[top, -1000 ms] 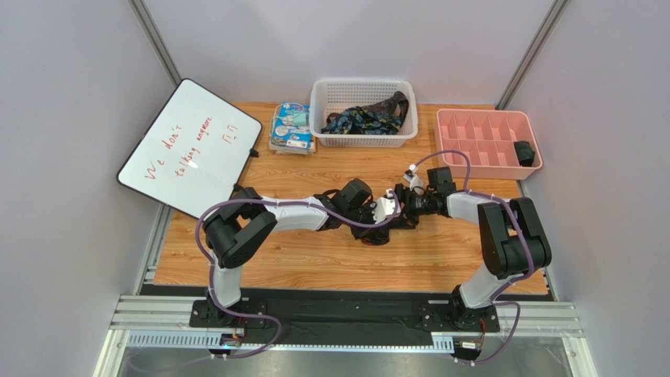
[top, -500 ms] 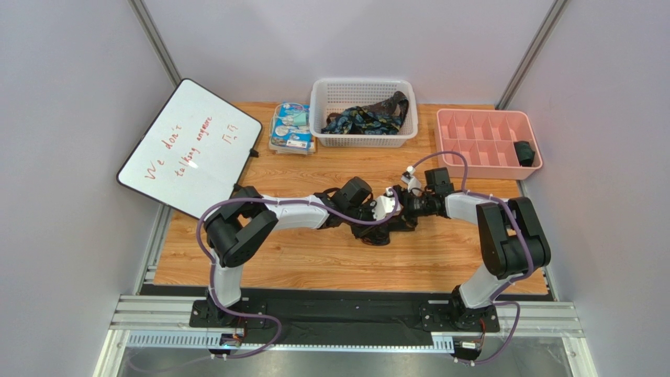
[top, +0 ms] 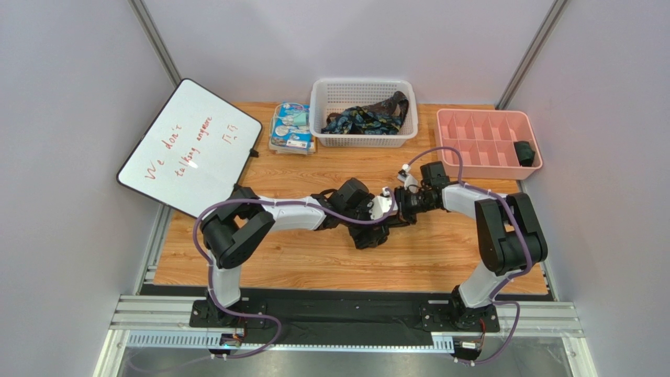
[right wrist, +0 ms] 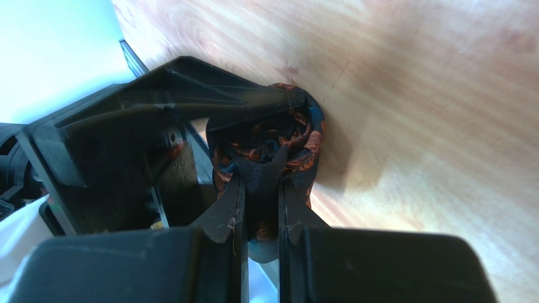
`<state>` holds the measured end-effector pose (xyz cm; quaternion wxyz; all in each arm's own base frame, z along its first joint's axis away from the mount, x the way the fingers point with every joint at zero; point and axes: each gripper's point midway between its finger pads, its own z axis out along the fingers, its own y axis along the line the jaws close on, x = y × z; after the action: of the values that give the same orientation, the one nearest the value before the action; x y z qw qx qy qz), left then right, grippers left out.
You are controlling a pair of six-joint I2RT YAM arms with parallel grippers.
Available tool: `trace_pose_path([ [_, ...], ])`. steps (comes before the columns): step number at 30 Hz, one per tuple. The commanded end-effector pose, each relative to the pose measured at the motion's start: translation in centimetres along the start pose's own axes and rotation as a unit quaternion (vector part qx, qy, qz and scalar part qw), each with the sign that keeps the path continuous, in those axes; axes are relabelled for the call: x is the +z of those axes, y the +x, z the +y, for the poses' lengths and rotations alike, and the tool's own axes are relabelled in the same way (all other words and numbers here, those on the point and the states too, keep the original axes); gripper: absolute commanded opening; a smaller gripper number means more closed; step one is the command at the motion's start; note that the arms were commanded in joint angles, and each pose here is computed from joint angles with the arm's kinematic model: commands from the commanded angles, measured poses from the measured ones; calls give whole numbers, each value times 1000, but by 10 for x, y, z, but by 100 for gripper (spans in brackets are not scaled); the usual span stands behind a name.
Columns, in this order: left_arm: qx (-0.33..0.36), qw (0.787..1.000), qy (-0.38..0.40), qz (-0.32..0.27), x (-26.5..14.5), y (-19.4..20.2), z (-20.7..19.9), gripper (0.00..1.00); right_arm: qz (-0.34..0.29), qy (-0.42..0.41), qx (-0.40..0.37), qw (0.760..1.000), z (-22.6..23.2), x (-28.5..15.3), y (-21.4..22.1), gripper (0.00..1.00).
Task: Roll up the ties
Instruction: Pick up the tie at the center of the board, then place the tie in the storage box.
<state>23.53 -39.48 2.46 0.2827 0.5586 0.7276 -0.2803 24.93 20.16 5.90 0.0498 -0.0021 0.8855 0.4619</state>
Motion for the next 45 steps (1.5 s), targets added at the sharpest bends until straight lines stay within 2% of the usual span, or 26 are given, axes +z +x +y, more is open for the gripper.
trace_pose_path([
  [1,-35,999,0,18,-31,13,-8,99,11,33,0,999,7,-12,3,0],
  [4,-25,999,5,-19,-57,-14,-16,100,1,51,-5,999,8,-21,-4,0],
  [8,-18,999,-3,-42,-88,-33,-21,100,-19,66,-13,998,15,-40,-20,0],
  [13,-17,999,-5,-50,-131,-44,-27,99,-90,119,-77,986,27,-93,-67,0],
  [15,-19,998,-12,-51,-142,-47,-23,99,-127,149,-101,975,34,-129,-94,0],
  [19,-51,998,-32,-24,-159,-40,-12,100,-190,277,-157,929,14,-215,-147,0],
  [24,-74,996,-44,-23,-174,-34,-5,99,-282,373,-157,870,1,-331,-208,0],
  [27,-80,995,-53,-35,-181,-35,-6,100,-298,421,-153,843,-14,-375,-227,0],
  [35,-94,992,-69,-48,-192,-27,-11,99,-272,483,-111,825,-79,-400,-239,0],
  [40,-102,991,-67,-51,-194,-20,-16,100,-263,501,-121,816,-100,-403,-249,0],
  [45,-104,991,-69,-56,-197,-21,-16,100,-241,508,-128,817,-126,-396,-258,0],
])
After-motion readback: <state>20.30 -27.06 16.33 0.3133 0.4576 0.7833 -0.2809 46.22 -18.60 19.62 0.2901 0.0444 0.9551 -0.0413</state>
